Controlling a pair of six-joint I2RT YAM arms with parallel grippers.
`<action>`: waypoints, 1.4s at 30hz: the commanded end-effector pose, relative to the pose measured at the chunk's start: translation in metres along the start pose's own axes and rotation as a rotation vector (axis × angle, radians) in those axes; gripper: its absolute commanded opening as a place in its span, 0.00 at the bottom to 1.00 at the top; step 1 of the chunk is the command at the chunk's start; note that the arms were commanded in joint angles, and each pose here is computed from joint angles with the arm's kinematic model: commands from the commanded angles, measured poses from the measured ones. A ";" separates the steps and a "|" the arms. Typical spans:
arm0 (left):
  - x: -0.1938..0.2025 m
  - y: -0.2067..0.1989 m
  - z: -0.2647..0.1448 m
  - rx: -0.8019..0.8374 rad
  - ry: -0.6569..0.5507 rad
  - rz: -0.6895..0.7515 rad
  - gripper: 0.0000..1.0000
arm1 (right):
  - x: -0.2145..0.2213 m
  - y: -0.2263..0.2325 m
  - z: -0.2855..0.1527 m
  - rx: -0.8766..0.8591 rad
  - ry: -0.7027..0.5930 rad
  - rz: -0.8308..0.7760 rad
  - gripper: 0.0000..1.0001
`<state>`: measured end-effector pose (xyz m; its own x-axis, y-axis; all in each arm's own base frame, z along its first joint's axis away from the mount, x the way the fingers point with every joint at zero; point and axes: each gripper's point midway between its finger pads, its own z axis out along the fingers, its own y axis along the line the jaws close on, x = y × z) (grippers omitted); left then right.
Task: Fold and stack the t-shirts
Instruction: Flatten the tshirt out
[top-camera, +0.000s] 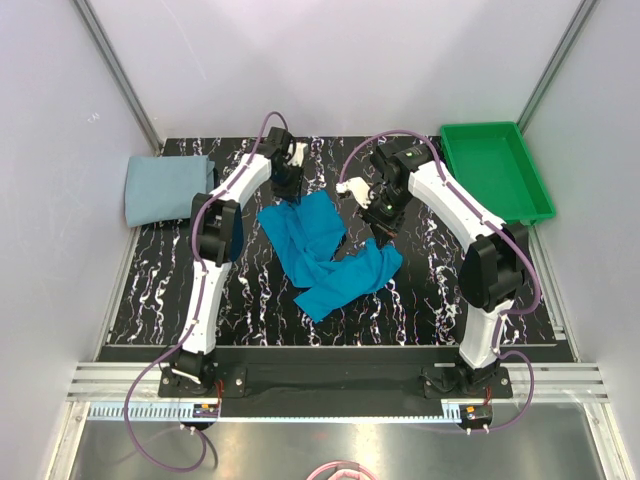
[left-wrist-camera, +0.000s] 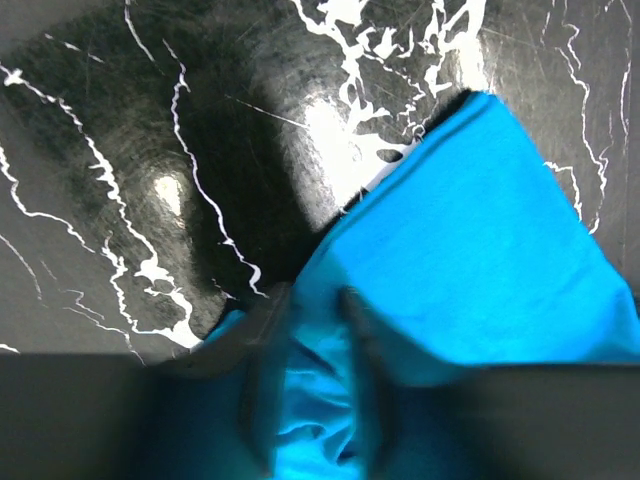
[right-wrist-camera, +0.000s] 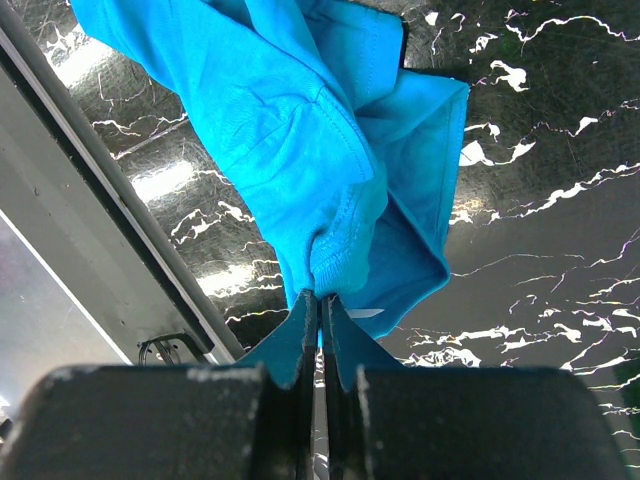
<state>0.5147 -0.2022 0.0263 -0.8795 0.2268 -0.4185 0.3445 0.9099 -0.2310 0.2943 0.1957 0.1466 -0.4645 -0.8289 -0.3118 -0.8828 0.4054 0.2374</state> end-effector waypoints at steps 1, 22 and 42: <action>-0.004 -0.008 0.002 0.021 -0.012 0.004 0.22 | -0.001 0.008 -0.009 -0.018 0.000 0.010 0.00; -0.125 0.077 -0.210 -0.382 -0.509 0.048 0.00 | -0.018 -0.183 -0.084 0.505 -0.307 0.436 0.00; 0.042 0.014 -0.154 -0.125 -0.043 -0.010 0.01 | 0.019 -0.087 -0.055 0.135 -0.223 0.423 0.04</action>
<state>0.4525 -0.1123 0.1441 -0.8402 0.2255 -0.4932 0.2768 0.9604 -0.0324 0.4003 0.1124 0.1514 -0.7951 -0.4415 -0.4158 -0.5574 0.8022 0.2139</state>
